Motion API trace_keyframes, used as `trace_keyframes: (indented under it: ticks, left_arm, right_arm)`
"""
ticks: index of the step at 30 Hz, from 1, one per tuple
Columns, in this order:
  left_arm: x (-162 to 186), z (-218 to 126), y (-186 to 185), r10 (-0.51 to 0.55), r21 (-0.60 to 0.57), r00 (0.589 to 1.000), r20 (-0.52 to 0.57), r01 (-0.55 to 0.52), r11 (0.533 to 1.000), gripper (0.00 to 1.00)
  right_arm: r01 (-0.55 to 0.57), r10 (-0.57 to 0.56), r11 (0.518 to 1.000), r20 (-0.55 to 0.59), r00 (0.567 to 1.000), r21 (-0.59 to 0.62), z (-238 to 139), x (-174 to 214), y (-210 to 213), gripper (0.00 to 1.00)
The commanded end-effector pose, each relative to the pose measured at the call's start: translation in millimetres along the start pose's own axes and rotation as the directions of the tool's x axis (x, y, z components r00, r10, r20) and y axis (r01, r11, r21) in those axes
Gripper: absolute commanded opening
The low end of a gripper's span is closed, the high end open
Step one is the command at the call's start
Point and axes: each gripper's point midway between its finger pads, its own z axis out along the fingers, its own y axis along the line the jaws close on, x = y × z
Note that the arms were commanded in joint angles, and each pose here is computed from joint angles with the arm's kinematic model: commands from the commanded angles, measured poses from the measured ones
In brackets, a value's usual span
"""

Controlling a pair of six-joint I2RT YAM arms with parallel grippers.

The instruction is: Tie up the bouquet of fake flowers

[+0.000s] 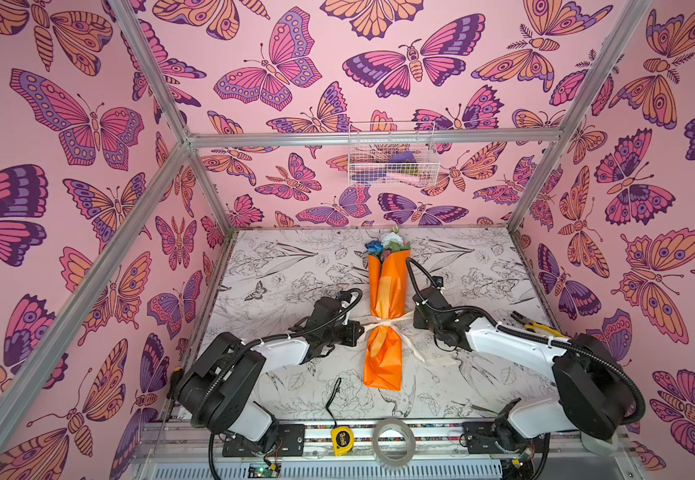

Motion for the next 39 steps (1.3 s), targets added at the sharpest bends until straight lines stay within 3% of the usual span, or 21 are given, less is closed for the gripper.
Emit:
trace_keyframes:
  ticks: [1, 9, 24, 39]
  left_arm:
    - [14, -1, 12, -0.021, -0.051, 0.999, -0.038, 0.019, 0.999, 0.0]
    - [22, -4, 24, -0.053, -0.105, 0.998, -0.035, 0.049, 0.993, 0.0]
    - [30, -8, 51, -0.111, -0.234, 0.994, -0.007, 0.107, 0.966, 0.0]
    - [12, 2, 29, -0.093, -0.143, 0.996, -0.001, 0.092, 0.985, 0.0]
  right_arm:
    - [-0.036, 0.041, 0.994, -0.049, 0.998, 0.098, 10, 15, -26, 0.0]
    - [-0.093, 0.118, 0.975, -0.119, 0.986, 0.201, 25, 32, -63, 0.0]
    - [-0.116, 0.154, 0.964, -0.149, 0.977, 0.237, 34, 30, -86, 0.0]
    - [-0.092, 0.134, 0.971, -0.187, 0.973, 0.219, 51, 16, -89, 0.0]
